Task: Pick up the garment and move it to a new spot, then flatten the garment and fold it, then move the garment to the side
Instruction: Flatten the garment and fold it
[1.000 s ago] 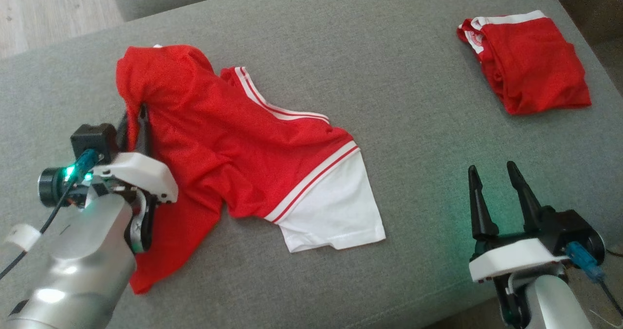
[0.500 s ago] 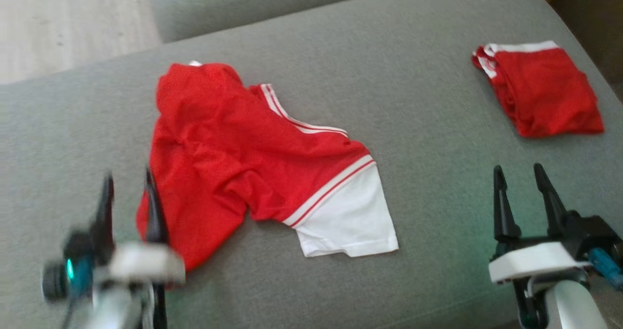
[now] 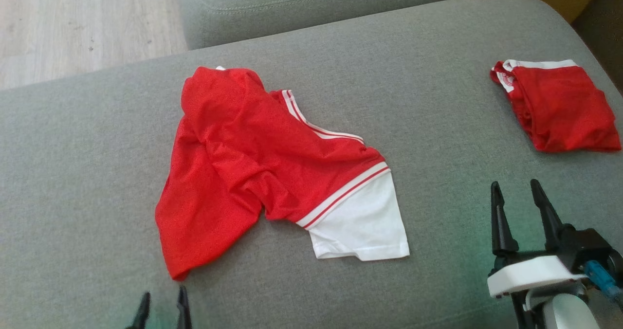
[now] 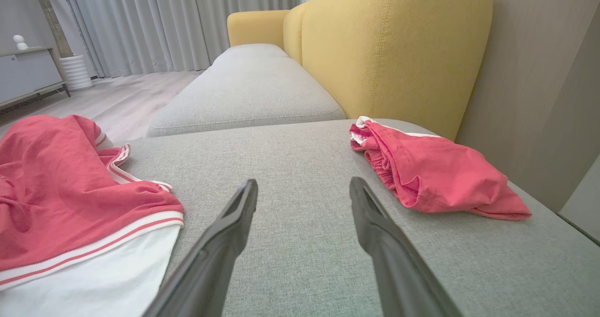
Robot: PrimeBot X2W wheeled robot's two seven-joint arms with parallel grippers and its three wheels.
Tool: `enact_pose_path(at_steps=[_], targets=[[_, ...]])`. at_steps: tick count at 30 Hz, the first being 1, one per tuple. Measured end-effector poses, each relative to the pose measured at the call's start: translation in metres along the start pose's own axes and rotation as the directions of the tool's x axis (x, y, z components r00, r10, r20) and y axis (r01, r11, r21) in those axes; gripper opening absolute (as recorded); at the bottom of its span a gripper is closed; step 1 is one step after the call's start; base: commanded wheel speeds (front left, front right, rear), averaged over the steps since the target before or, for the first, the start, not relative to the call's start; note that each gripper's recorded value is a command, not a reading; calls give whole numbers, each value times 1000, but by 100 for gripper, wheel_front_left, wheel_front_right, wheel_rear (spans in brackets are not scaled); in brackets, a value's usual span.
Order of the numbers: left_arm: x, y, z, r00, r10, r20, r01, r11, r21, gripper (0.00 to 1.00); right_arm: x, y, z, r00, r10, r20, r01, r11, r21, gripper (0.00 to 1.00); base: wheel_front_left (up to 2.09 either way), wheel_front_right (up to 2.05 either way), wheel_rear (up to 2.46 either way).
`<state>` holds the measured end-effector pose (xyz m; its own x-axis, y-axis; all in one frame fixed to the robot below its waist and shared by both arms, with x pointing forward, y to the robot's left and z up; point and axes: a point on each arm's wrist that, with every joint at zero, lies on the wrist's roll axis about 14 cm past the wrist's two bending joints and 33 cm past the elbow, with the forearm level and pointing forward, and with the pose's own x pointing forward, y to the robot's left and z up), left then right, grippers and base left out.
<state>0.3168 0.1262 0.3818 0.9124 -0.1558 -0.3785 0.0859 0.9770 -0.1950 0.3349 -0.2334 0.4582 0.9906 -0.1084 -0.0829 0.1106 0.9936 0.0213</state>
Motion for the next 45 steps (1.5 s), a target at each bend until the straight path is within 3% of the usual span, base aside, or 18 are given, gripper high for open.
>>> enact_pose_path(at_steps=[5,14,15,16,17,25,29,38,39,40,41,42,44,45], targets=[[1,-3,-22,997,-20,-81,21,1000,16,100,0,1,-3,1000,2,-9,-2,1000,-1,100,0,0,0],[31,-17,-14,997,-51,-66,53,998,22,100,-3,-5,-8,999,-17,-29,17,1000,-5,100,0,0,0],[33,-17,-14,996,-55,-68,57,998,27,75,-4,-6,-9,999,-20,-30,19,1000,-5,100,0,0,0],[34,-17,-15,996,-56,-68,59,998,34,41,-4,-6,-9,999,-22,-32,22,1000,-6,100,0,0,0],[37,-14,-14,997,-48,-65,50,998,38,0,-5,-8,-9,999,-27,-33,26,1000,-6,100,0,0,0],[35,11,3,999,35,-6,-34,994,104,0,0,-4,-8,1000,-15,-27,15,1000,-2,100,0,0,0],[28,31,23,992,101,73,-111,980,166,0,4,5,-7,1000,15,-23,-15,1000,2,100,0,0,0],[8,59,13,979,190,69,-201,942,268,0,10,18,-9,998,53,-28,-53,999,10,100,0,0,0],[8,61,15,977,200,75,-213,939,269,23,10,19,-9,998,55,-28,-55,998,10,100,0,0,0],[8,64,16,974,211,81,-226,936,271,38,10,19,-9,998,57,-28,-56,998,10,100,0,0,0],[7,67,18,971,223,87,-239,934,267,47,11,19,-9,998,58,-28,-57,998,10,100,0,0,0],[7,70,20,968,232,94,-249,931,266,70,11,20,-9,998,59,-28,-59,998,10,100,0,0,0],[6,76,22,961,256,103,-275,927,255,98,11,20,-9,998,60,-28,-60,998,10,100,0,0,0],[6,78,23,958,265,105,-284,926,250,100,11,21,-9,998,61,-28,-61,998,10,100,0,0,0]])
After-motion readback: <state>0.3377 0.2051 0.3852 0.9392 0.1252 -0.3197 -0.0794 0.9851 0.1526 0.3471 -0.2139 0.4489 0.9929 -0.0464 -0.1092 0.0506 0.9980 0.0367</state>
